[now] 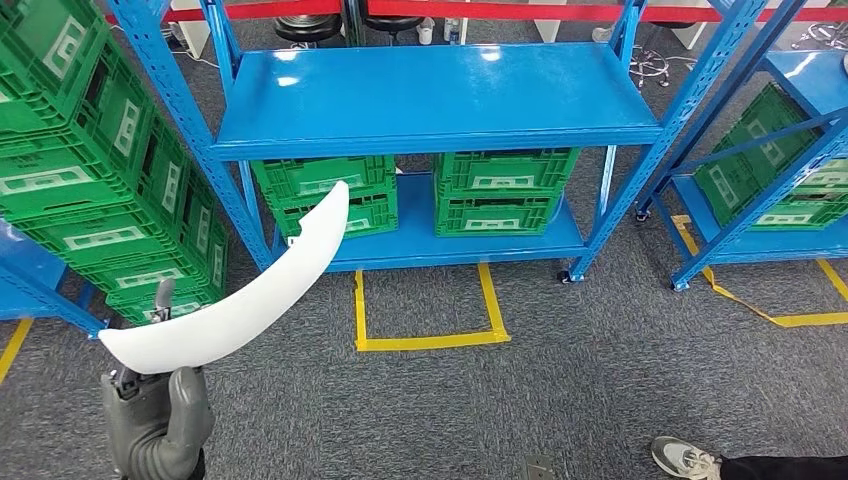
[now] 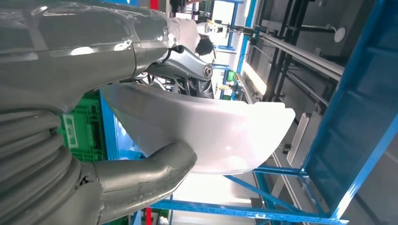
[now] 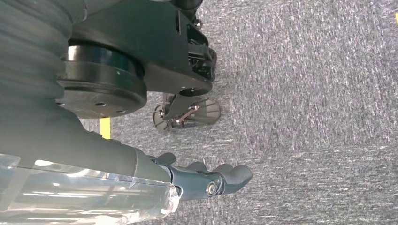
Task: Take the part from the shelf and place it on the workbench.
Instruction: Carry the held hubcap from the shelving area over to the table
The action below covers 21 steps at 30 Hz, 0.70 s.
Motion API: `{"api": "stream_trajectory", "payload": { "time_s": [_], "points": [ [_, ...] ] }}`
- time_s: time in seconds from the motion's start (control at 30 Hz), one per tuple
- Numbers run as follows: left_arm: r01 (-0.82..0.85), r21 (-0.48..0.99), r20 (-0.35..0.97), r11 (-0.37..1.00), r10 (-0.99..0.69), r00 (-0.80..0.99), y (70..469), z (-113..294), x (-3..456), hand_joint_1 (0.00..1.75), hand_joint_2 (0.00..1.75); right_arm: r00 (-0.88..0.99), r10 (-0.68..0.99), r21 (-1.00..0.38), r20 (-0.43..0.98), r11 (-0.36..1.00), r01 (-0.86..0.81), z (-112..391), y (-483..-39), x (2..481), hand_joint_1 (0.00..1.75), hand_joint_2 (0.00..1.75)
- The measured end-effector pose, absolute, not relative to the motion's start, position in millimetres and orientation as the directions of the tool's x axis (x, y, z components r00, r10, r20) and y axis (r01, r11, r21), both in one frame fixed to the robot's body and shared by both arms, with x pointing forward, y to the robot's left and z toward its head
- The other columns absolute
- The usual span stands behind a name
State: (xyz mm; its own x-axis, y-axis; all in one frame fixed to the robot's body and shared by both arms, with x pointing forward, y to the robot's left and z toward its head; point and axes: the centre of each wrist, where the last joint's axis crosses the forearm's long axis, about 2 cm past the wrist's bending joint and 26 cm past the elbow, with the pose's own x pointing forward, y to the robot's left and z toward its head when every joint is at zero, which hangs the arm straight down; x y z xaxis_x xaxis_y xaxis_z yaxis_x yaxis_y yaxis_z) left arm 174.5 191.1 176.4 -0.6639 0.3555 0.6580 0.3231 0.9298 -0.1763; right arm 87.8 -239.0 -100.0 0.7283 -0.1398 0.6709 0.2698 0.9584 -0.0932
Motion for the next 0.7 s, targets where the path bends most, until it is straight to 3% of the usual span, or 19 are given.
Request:
{"api": "stream_trajectory", "payload": {
  "time_s": [0.7],
  "points": [
    [0.333,-0.139,0.660,0.933,0.338,-0.671,192.2,173.3,171.8,1.75,1.75,0.732,-0.115,-0.127,0.671,0.956,0.266,-99.5,-241.8,90.7,0.00,1.75]
  ]
}}
